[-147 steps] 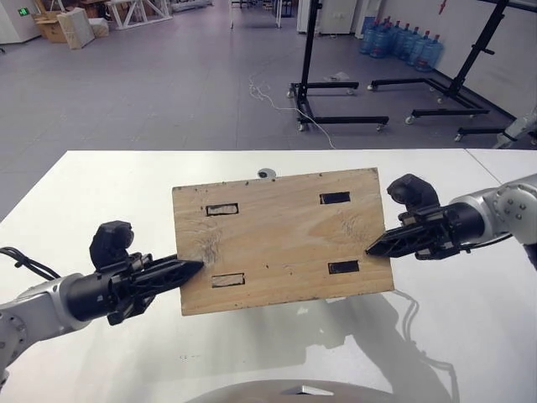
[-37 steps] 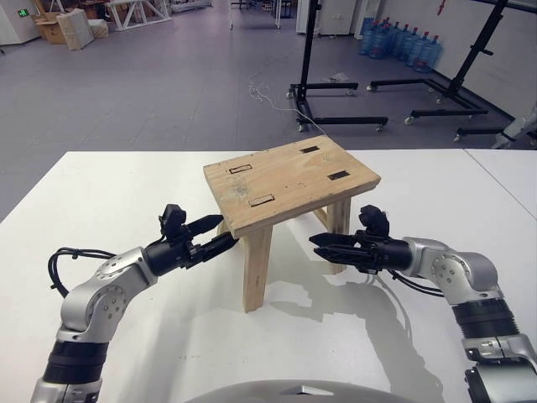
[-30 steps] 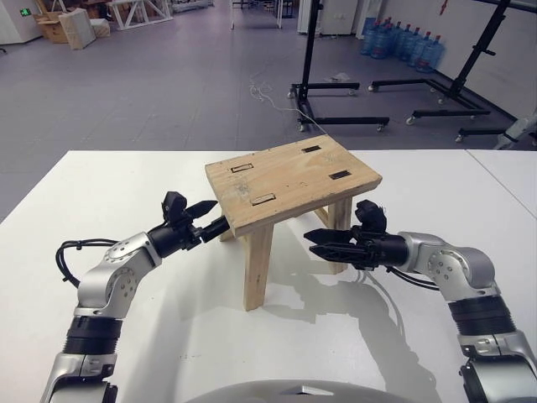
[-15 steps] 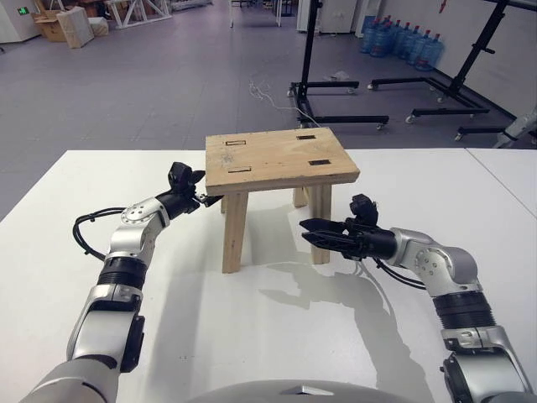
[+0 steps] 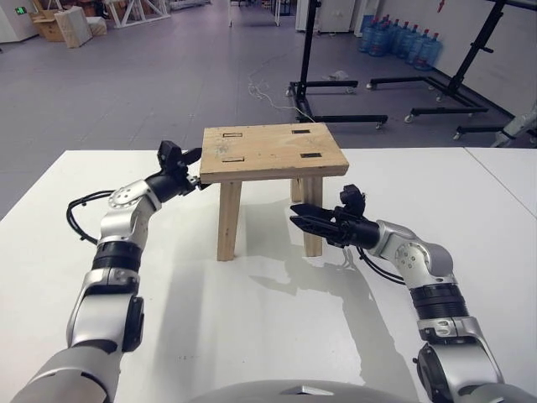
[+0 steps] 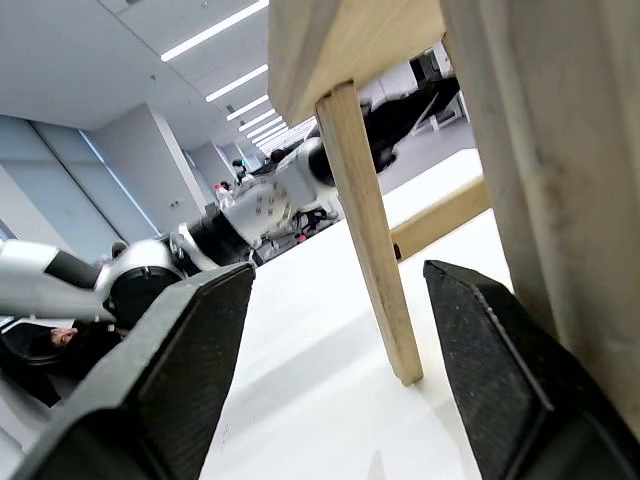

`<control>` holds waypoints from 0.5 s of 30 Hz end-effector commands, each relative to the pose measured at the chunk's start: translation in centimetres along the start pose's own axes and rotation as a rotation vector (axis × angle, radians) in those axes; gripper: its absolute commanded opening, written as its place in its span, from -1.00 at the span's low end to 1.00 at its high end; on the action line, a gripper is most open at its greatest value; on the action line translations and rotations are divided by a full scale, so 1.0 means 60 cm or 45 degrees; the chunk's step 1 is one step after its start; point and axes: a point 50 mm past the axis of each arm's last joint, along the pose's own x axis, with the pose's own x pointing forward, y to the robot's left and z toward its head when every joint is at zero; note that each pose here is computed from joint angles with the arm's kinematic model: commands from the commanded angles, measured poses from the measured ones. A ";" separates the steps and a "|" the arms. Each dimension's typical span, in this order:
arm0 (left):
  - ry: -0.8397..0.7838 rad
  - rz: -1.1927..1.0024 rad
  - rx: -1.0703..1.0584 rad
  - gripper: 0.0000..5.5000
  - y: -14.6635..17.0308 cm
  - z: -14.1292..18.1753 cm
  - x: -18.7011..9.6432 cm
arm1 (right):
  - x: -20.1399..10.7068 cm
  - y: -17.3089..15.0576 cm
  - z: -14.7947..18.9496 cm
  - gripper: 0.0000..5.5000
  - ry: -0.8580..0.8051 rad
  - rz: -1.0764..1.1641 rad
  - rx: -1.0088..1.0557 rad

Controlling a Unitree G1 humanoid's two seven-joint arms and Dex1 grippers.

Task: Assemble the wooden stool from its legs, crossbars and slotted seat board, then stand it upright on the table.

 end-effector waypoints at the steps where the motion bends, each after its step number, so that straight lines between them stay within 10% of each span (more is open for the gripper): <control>1: 0.032 0.073 0.050 0.64 -0.006 0.007 -0.058 | -0.002 0.008 0.004 0.13 -0.037 -0.013 -0.013; 9: -0.172 0.360 0.140 0.64 -0.095 0.038 -0.173 | -0.014 0.108 0.047 0.13 -0.379 0.200 -0.066; 15: -0.594 0.727 0.341 0.64 -0.143 0.133 -0.122 | 0.024 0.114 0.125 0.13 -0.782 -0.363 -0.684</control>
